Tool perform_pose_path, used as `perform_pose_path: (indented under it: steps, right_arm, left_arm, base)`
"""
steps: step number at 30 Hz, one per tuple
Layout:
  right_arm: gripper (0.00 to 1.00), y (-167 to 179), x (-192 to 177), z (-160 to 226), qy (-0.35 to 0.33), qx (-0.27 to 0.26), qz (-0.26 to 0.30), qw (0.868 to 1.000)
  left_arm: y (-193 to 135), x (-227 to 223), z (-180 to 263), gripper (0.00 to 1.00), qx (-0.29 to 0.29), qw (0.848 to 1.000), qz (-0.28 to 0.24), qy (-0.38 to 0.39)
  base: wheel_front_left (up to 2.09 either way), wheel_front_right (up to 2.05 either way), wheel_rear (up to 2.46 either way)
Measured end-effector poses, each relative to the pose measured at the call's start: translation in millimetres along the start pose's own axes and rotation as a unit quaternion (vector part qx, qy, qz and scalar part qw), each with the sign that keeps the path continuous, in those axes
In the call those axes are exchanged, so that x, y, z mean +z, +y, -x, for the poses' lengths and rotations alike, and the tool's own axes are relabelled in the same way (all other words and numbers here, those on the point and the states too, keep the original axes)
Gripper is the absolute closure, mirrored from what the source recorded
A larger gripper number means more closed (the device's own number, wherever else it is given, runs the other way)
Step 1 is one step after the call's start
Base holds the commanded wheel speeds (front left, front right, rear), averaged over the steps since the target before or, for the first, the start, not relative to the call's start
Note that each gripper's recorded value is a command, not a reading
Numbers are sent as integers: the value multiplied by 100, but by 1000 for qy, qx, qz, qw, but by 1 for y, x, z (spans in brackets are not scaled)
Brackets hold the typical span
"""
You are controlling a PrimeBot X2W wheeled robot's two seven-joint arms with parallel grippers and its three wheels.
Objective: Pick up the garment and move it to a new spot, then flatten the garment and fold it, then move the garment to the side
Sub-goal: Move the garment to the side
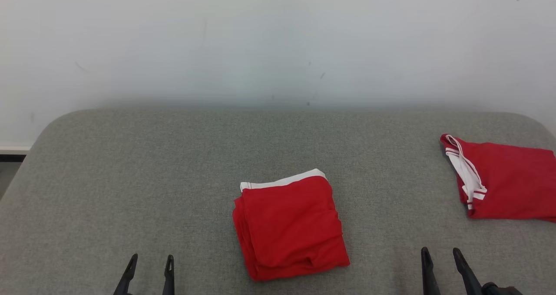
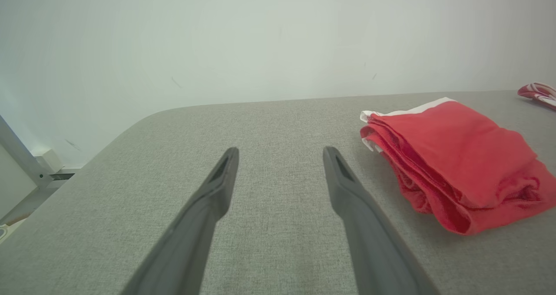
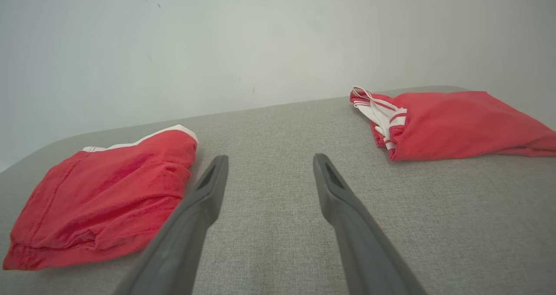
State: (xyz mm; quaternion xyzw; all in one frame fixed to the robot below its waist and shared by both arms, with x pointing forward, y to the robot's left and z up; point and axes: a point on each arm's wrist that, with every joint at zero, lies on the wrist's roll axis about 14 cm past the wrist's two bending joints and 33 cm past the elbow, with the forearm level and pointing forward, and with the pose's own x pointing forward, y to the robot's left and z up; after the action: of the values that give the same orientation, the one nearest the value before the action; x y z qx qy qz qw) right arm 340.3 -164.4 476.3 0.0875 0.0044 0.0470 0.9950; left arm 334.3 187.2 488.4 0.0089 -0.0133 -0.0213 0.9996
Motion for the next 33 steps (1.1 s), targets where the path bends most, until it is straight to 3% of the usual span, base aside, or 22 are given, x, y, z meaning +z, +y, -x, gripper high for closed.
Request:
perform_pose_path:
  steps: [7,16,23,33]
  right_arm:
    - [0,24,-18,-14,30,36,-11,999]
    - [0,75,-30,-73,74,114,13,991]
    - [0,94,-43,-115,132,135,34,981]
    - [0,106,-104,-118,273,137,10,952]
  left_arm:
    - [1,-1,0,0,3,1000,4,2]
    - [4,-5,3,0,12,1000,13,8]
    - [10,-6,2,0,23,1000,16,11]
    - [20,-10,-7,0,39,999,19,19]
  base:
    - [0,0,0]
    - [0,0,0]
    - [0,0,0]
    - [0,0,0]
